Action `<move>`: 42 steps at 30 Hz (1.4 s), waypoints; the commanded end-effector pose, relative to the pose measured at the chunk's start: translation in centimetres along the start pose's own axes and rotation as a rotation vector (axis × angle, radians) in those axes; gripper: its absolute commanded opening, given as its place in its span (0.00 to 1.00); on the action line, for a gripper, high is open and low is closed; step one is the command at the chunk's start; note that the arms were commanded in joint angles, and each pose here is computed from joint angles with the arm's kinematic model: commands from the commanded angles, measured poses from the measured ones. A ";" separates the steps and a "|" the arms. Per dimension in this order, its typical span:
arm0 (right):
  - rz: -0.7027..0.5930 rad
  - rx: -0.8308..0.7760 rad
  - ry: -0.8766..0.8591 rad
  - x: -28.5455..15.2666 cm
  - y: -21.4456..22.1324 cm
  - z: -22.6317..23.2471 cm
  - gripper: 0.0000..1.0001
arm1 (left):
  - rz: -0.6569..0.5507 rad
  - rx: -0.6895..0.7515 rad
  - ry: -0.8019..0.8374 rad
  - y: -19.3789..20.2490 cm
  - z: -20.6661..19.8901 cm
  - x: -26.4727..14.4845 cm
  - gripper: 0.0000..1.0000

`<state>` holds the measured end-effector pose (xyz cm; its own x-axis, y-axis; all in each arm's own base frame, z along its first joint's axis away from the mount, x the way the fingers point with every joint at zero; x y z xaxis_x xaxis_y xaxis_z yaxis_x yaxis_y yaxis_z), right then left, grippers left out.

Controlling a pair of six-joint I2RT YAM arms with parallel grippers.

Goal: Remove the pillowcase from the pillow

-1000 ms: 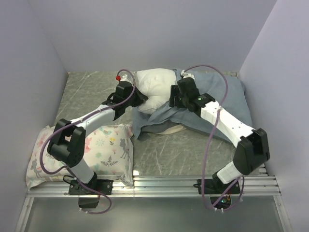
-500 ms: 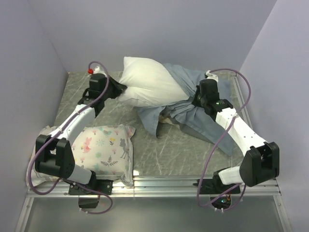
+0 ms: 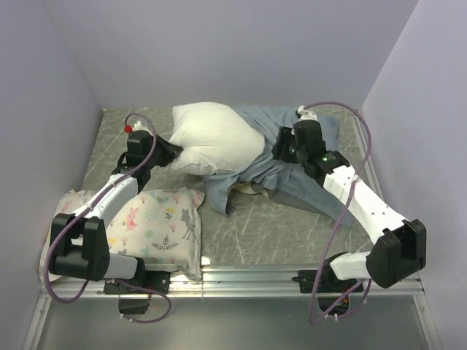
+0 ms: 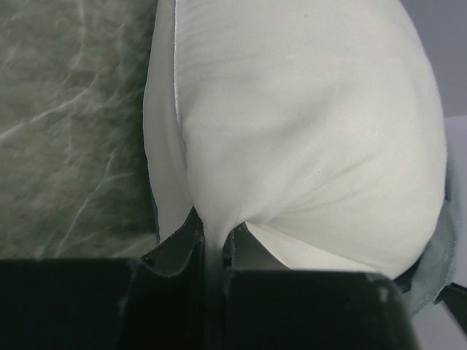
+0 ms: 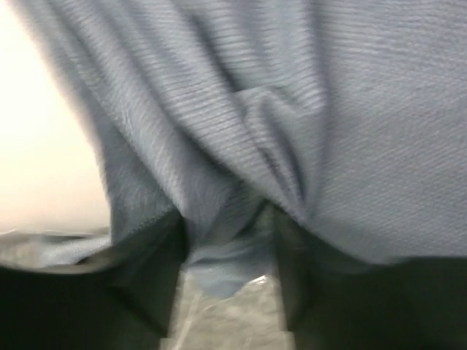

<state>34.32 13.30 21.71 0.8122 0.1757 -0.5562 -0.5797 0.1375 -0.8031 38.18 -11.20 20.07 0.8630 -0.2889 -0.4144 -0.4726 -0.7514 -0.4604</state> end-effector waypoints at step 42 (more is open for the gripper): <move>0.015 0.138 0.519 9.2 -13.1 -15.4 0.00 | -0.283 -0.003 -0.087 -1.2 2.8 -5.9 0.00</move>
<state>50.50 2.65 19.71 0.6607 -0.1209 -0.7409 -0.7001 0.2569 -0.6662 32.75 -11.70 20.55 0.9081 -0.2516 -0.3348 -0.3969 -0.7724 -0.4959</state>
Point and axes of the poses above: each gripper's point midway between its finger pads, its own x axis out along the fingers, its own z axis along the line the jaws close on, y = z × x, the point moved 3 cm from there along -x, back along the fingers, and after that the axes turned 5 degrees about -x, right-handed, at the moved point
